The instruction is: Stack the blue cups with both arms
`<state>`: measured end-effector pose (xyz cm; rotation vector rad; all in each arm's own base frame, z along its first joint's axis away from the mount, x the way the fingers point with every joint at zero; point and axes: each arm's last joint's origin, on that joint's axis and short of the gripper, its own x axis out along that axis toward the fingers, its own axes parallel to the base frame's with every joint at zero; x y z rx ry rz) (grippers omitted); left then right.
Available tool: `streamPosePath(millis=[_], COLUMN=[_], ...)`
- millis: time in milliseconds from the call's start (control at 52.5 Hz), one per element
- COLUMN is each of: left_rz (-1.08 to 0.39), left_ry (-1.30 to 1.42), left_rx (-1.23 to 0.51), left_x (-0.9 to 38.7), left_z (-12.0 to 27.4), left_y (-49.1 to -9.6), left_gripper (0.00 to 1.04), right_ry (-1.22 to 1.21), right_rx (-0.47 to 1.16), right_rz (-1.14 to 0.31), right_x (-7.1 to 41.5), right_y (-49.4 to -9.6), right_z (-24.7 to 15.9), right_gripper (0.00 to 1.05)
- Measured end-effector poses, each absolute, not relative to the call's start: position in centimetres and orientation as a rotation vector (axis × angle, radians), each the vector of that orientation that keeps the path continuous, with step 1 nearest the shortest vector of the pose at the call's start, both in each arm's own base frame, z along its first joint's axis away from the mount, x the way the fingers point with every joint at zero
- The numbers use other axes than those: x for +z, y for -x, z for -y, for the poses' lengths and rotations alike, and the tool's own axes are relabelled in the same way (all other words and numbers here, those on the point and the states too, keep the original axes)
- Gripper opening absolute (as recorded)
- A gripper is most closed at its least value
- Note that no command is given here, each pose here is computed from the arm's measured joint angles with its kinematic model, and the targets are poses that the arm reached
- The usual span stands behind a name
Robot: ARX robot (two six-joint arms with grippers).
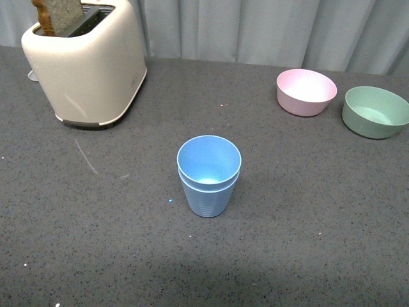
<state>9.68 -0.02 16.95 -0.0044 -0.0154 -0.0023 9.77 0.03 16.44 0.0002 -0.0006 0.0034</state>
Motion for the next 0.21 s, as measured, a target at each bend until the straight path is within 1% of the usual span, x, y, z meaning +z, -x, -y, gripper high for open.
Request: streamPosePath(millis=[209], left_rz=[0.015], left_ry=[0.005], left_rx=[-0.002], left_x=[16.95], left_z=[0.02], left_y=[-9.68], left_gripper=[0.98], right_ry=[0.0], right_rx=[0.003], right_rz=[0.001], right_x=[16.44], right_y=[-9.77], right_z=[-0.03], right_gripper=[0.95])
